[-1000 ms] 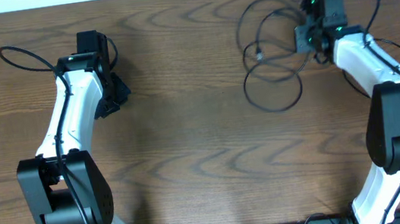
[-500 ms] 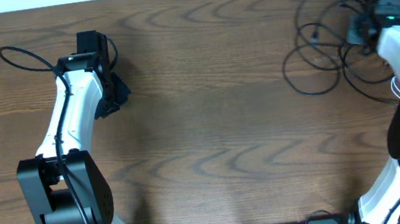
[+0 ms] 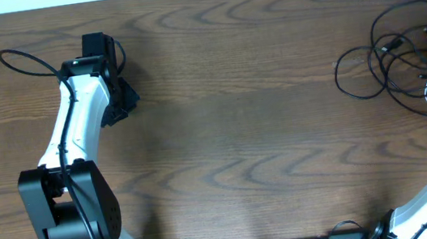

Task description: Untangle cables

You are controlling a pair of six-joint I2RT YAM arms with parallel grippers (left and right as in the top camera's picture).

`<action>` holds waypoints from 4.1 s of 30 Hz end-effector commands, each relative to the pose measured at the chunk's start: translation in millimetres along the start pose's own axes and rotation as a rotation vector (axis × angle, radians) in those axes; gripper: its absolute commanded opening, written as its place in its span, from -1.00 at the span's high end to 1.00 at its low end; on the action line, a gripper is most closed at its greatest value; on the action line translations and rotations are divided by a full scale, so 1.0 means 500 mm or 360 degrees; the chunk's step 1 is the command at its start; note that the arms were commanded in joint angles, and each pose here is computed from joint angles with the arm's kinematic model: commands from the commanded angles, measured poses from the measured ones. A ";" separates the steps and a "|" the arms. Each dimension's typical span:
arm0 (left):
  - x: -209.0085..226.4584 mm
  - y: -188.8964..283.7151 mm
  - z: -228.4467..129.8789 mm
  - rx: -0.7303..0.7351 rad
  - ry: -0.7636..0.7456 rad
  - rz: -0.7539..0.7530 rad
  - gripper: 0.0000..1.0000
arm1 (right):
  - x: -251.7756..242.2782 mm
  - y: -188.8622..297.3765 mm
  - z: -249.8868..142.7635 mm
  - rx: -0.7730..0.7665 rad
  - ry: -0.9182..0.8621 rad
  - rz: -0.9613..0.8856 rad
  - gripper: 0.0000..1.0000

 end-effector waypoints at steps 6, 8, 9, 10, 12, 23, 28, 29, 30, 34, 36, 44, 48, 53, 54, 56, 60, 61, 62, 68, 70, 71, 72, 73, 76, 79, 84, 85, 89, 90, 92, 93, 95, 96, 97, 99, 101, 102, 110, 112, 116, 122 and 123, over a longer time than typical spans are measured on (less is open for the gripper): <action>0.006 -0.009 -0.002 0.0008 0.0014 0.0043 0.43 | 0.044 0.005 0.013 -0.0022 0.0042 0.0278 -0.86; 0.006 -0.009 -0.002 0.0008 0.0014 0.0043 0.43 | 0.056 0.008 0.018 -0.0041 0.0042 0.0354 -0.99; 0.005 -0.009 -0.002 0.0008 0.0014 0.0043 0.43 | 0.062 0.009 0.021 -0.0052 0.0043 0.0386 -0.99; 0.006 -0.009 -0.002 0.0008 0.0014 0.0043 0.43 | 0.065 0.010 0.023 -0.0062 0.0043 0.0409 -0.99; 0.006 -0.009 -0.002 0.0008 0.0014 0.0043 0.43 | 0.070 0.012 0.031 -0.0091 0.0044 0.0438 -0.99; 0.004 -0.009 0.000 -0.0001 0.0016 0.0038 0.43 | 0.171 0.057 0.062 -0.0209 0.0040 0.0985 -0.99; 0.004 -0.009 0.000 -0.0001 0.0015 0.0038 0.43 | 0.203 0.068 0.062 -0.0221 0.0084 0.1072 -0.98; 0.004 -0.009 0.000 -0.0001 0.0016 0.0038 0.43 | 0.207 0.069 0.060 -0.0217 0.0090 0.1076 -0.99; 0.004 -0.009 0.000 -0.0001 0.0015 0.0037 0.43 | 0.212 0.070 0.059 -0.0215 0.0097 0.1080 -0.99; 0.004 -0.009 0.000 -0.0001 0.0016 0.0037 0.42 | 0.226 0.072 0.055 -0.0211 0.0119 0.1088 -0.99; 0.004 -0.009 0.000 -0.0001 0.0016 0.0037 0.10 | 0.228 0.073 0.055 -0.0210 0.0121 0.1088 -0.99; 0.004 -0.009 0.000 -0.0001 0.0015 0.0038 -0.96 | 0.228 0.073 0.055 -0.0210 0.0121 0.1088 -0.99; 0.004 -0.009 0.000 -0.0001 0.0015 0.0038 -0.96 | 0.228 0.073 0.055 -0.0210 0.0121 0.1088 -0.98; 0.004 -0.009 0.000 -0.0001 0.0016 0.0038 -0.96 | 0.228 0.073 0.055 -0.0210 0.0121 0.1088 -0.99; 0.004 -0.009 0.000 -0.0001 0.0016 0.0038 -0.96 | 0.228 0.073 0.055 -0.0210 0.0121 0.1088 -0.98; 0.004 -0.009 0.000 -0.0001 0.0016 0.0038 -0.96 | 0.228 0.073 0.055 -0.0210 0.0121 0.1088 -0.98; 0.004 -0.009 0.000 -0.0001 0.0016 0.0038 -0.96 | 0.228 0.073 0.055 -0.0210 0.0121 0.1088 -0.99; 0.004 -0.009 0.000 -0.0001 0.0016 0.0038 -0.95 | 0.228 0.073 0.055 -0.0210 0.0121 0.1088 -0.98; 0.004 -0.009 0.000 -0.0001 0.0016 0.0038 -0.96 | 0.228 0.073 0.055 -0.0210 0.0121 0.1088 -0.99; 0.004 -0.009 0.000 -0.0001 0.0016 0.0038 -0.96 | 0.228 0.073 0.055 -0.0210 0.0121 0.1088 -0.99; 0.004 -0.009 0.000 -0.0001 0.0016 0.0038 -0.96 | 0.228 0.073 0.055 -0.0210 0.0121 0.1088 -0.98; 0.004 -0.009 0.000 -0.0001 0.0016 0.0038 -0.96 | 0.228 0.073 0.055 -0.0210 0.0121 0.1088 -0.98; 0.004 -0.009 0.000 -0.0001 0.0016 0.0038 -0.96 | 0.228 0.073 0.055 -0.0210 0.0121 0.1088 -0.99; 0.004 -0.009 0.000 -0.0001 0.0016 0.0038 -0.96 | 0.228 0.073 0.055 -0.0210 0.0121 0.1088 -0.99; 0.004 -0.009 0.000 -0.0001 0.0016 0.0038 -0.96 | 0.228 0.073 0.055 -0.0210 0.0121 0.1088 -0.99; 0.004 -0.009 0.000 -0.0001 0.0016 0.0038 -0.96 | 0.228 0.073 0.055 -0.0210 0.0121 0.1088 -0.99; 0.004 -0.009 0.000 -0.0001 0.0016 0.0038 -0.96 | 0.228 0.073 0.055 -0.0210 0.0121 0.1088 -0.99; 0.004 -0.009 0.000 -0.0001 0.0016 0.0038 -0.96 | 0.228 0.073 0.055 -0.0210 0.0121 0.1088 -0.98; 0.004 -0.009 0.000 -0.0001 0.0016 0.0038 -0.96 | 0.228 0.073 0.055 -0.0210 0.0121 0.1088 -0.99; 0.005 -0.009 0.001 -0.0001 0.0018 0.0038 -0.96 | 0.228 0.073 0.055 -0.0210 0.0121 0.1088 -0.98; 0.005 -0.009 0.001 -0.0001 0.0017 0.0038 -0.95 | 0.228 0.073 0.055 -0.0210 0.0121 0.1088 -0.98; 0.005 -0.009 0.001 -0.0001 0.0017 0.0038 -0.95 | 0.228 0.073 0.055 -0.0210 0.0121 0.1088 -0.98; 0.005 -0.009 0.001 -0.0001 0.0017 0.0038 -0.96 | 0.228 0.073 0.055 -0.0210 0.0121 0.1088 -0.99; 0.005 -0.009 0.001 -0.0001 0.0017 0.0038 -0.95 | 0.228 0.073 0.055 -0.0210 0.0121 0.1088 -0.99; 0.005 -0.009 0.001 -0.0001 0.0017 0.0038 -0.96 | 0.228 0.073 0.055 -0.0210 0.0121 0.1088 -0.99; 0.005 -0.010 0.001 -0.0001 0.0017 0.0038 -0.96 | 0.228 0.073 0.055 -0.0210 0.0121 0.1088 -0.99; 0.005 -0.009 0.001 -0.0001 0.0017 0.0038 -0.96 | 0.228 0.073 0.055 -0.0210 0.0121 0.1088 -0.98; 0.005 -0.009 0.001 -0.0001 0.0017 0.0038 -0.96 | 0.228 0.073 0.055 -0.0210 0.0121 0.1088 -0.99; 0.007 0.020 0.005 -0.0059 0.0027 0.0000 -0.96 | 0.228 0.073 0.055 -0.0210 0.0121 0.1088 -0.99; 0.009 0.046 0.008 -0.0109 0.0037 -0.0033 -0.96 | 0.228 0.073 0.055 -0.0210 0.0121 0.1088 -0.98; 0.017 0.109 0.013 -0.0231 0.0059 -0.0112 -0.96 | 0.228 0.073 0.055 -0.0210 0.0121 0.1088 -0.98; 0.032 0.193 0.011 -0.0396 0.0088 -0.0221 -0.96 | 0.228 0.073 0.055 -0.0210 0.0121 0.1088 -0.99; 0.034 0.204 0.010 -0.0416 0.0092 -0.0234 -0.96 | 0.228 0.073 0.055 -0.0210 0.0121 0.1088 -0.99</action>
Point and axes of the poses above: each gripper's point midway between its finger pads, its own y axis back along the fingers, its own x axis along the line the jaws close on, z = x × y, the point moved 4 cm from there along y, back along the fingers, and after that the axes turned 1 degree about -y, right-handed, at the moved point
